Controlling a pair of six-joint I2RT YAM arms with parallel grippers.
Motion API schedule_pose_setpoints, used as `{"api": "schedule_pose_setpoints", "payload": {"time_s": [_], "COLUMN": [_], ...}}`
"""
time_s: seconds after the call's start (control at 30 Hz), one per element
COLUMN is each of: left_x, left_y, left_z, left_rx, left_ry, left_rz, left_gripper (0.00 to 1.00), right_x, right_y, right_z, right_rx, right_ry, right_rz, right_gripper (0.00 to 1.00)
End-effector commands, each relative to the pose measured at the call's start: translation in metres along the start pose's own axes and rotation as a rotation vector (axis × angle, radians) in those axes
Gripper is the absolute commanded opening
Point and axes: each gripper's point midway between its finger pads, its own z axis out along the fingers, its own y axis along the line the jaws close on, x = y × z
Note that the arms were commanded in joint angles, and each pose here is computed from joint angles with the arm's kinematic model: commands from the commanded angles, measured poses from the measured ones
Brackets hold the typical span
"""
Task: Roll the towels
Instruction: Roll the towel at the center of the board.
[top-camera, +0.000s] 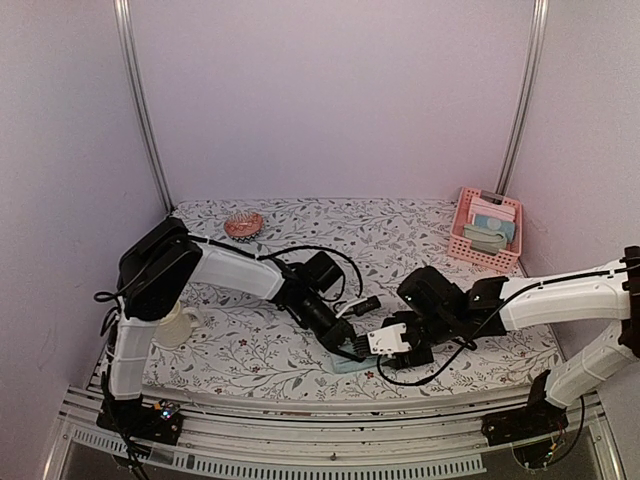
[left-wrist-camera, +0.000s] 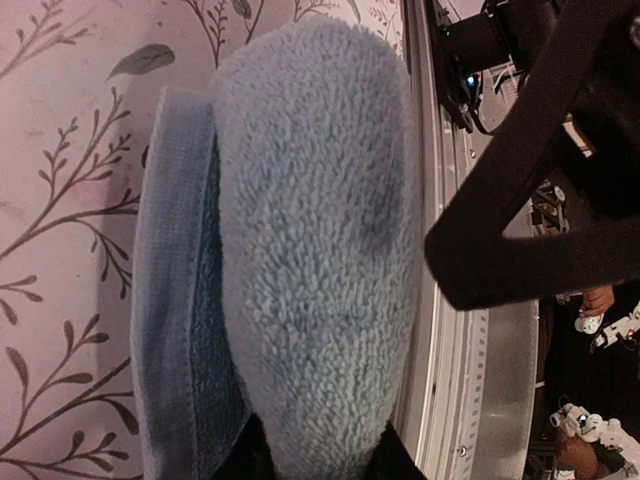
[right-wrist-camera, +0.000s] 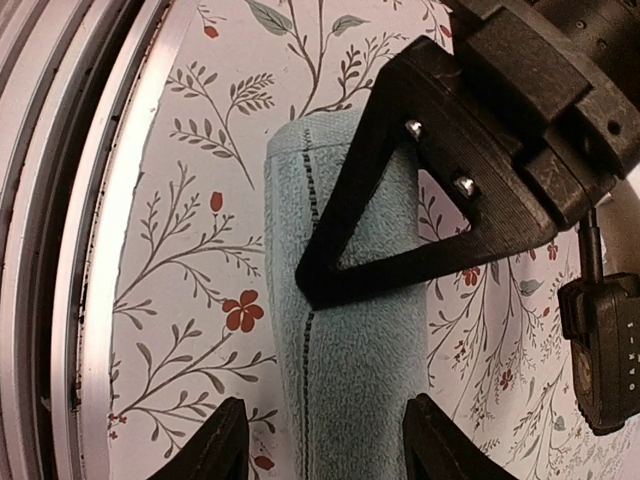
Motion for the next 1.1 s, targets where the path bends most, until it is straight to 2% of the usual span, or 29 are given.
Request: {"api": "schedule_pose_setpoints", "payload": {"time_s": [0.0,0.37,0.53,0.6,0.7,0.77,0.8,0.9,1.07], "left_x": [0.06,0.058,0.052,0.047,0.039,0.035,0.033,0.024,0.012], "left_y": [0.038,0.046,0.054,0.056,0.06,0.062,0.063,0.068,0.074], "left_z": [0.012,0.008,0.007,0.004,-0.004,-0.013,-0.019,-0.043,-0.09], "left_rx": [-0.04,-0.015,-0.033,-0.051,-0.099,-0.143,-0.171,-0.256,-0.398], "left_ry": [0.153,0.146,0.137,0.127,0.106,0.093,0.086,0.045,-0.015], "left_rz": [-0.24,-0.285,-0.282,-0.27,-0.247,-0.23,-0.219,-0.208,-0.22], "left_gripper": [0.09,0.03,0.03,0.08,0.21,0.35,0.39,0.45,0.48], "right_x": [0.004,0.025,0.034,0.041,0.052,0.059,0.062,0.067,0.051], "right_y": [-0.012,0.01,0.021,0.025,0.033,0.042,0.047,0.062,0.078], "right_z": [0.017,0.049,0.062,0.069,0.078,0.084,0.086,0.091,0.082], "right_rx": [0.087,-0.002,-0.047,-0.062,-0.094,-0.136,-0.165,-0.25,-0.412], "right_ry": [0.039,0.111,0.134,0.161,0.197,0.22,0.231,0.248,0.203], "right_rz": [-0.049,-0.068,-0.09,-0.103,-0.124,-0.13,-0.134,-0.119,-0.047], "right_gripper": [0.56,0.62,0.62,0.61,0.58,0.5,0.46,0.35,0.27]}}
